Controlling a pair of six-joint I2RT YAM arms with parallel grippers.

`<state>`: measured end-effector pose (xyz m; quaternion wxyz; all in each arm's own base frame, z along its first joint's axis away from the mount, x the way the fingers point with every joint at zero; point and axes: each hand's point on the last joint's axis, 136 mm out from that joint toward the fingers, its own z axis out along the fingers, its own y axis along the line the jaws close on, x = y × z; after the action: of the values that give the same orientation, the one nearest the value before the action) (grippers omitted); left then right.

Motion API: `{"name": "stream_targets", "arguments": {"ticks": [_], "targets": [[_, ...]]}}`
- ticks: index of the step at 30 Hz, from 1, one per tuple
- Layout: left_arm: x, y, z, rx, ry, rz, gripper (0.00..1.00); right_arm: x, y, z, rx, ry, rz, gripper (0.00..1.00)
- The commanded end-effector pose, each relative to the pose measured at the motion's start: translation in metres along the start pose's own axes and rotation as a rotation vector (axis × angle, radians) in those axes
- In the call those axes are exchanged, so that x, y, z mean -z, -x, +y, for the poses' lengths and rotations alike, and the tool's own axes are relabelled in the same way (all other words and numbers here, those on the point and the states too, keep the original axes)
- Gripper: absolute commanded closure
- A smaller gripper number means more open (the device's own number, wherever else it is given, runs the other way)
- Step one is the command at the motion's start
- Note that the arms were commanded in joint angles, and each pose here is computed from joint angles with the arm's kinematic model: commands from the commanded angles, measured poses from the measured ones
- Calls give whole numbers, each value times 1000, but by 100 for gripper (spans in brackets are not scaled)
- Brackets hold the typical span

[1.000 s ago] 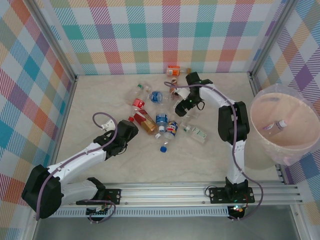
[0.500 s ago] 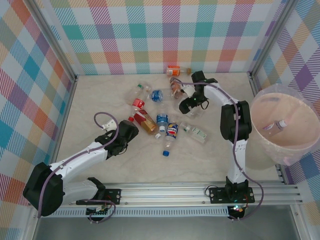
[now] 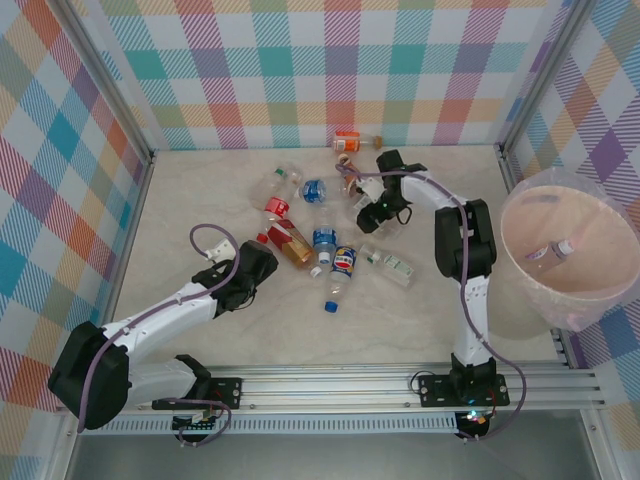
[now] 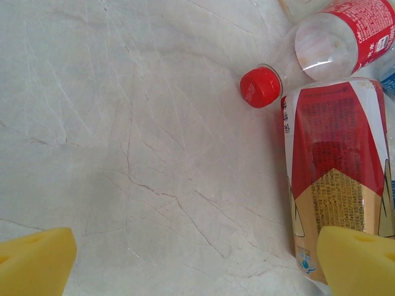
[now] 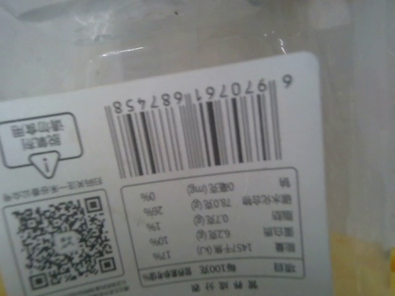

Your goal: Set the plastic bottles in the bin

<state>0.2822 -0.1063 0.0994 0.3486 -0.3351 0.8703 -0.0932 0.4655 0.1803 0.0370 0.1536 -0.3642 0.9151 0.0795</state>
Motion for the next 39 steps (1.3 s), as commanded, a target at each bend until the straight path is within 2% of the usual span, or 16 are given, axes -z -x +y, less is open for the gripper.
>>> {"name": "stream_targets", "arguments": {"ticks": [1, 9, 23, 28, 39], "targets": [[-1, 5, -1, -3, 3, -12, 0, 44, 20, 6, 17, -32, -116, 25], [-1, 3, -9, -9, -20, 1, 0, 112, 18, 14, -8, -99, -212, 30], [-8, -3, -27, -14, -63, 42, 0, 293, 23, 49, -207, -161, -644, 36], [-10, -3, -36, -2, -90, 44, 0, 351, -3, 43, -323, -220, -741, 36], [-19, -10, -50, -17, -95, 82, 0, 436, -86, 8, -548, -366, -786, 38]]}}
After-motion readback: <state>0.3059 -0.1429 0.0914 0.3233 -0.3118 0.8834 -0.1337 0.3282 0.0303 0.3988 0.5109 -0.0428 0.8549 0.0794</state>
